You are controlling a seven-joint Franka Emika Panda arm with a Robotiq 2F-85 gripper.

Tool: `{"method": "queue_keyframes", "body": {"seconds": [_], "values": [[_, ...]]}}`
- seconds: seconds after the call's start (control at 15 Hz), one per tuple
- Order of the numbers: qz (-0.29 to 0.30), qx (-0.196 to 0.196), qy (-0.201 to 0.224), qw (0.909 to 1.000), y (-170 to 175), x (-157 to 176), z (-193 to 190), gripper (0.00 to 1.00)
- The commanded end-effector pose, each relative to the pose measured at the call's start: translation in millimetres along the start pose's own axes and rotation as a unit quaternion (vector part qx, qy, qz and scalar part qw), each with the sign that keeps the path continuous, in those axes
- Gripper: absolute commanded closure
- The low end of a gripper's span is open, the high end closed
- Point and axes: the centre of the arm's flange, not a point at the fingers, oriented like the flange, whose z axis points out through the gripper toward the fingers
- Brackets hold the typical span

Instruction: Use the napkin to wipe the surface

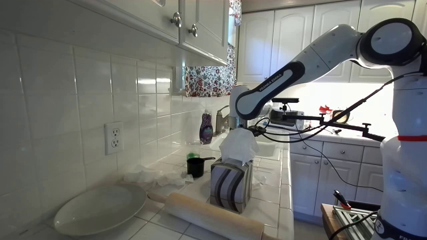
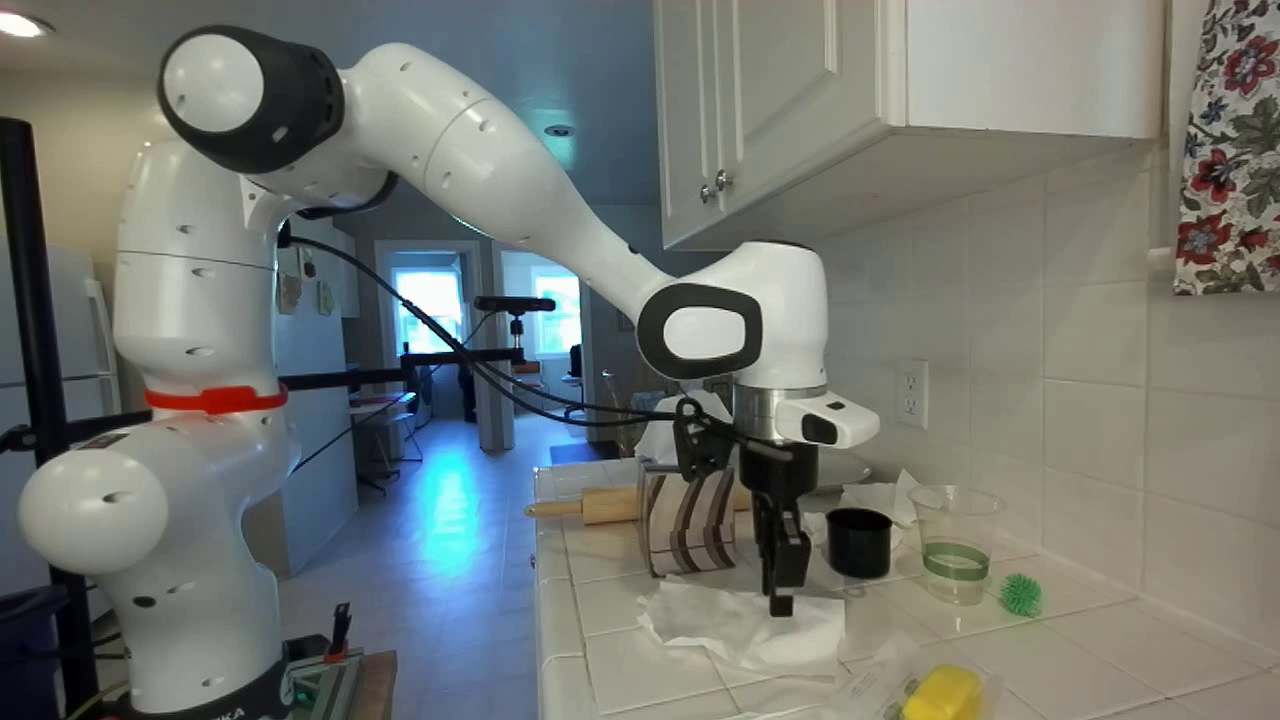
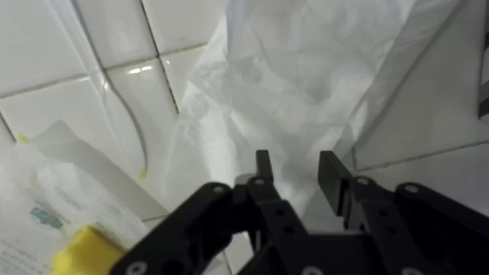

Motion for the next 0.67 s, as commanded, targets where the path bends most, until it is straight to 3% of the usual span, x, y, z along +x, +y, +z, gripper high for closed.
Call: {"method": "queue_keyframes", "body": {"seconds": [0.0,0.27,0.6], "values": [[0.003,-0.008,0.013,0.9999,-2,5,-7,0.31],[0.012,-0.007,0.002,0.9999,3,13,1,0.01],[0.02,-0.006,-0.006,0.9998,8,21,13,0.0]]}}
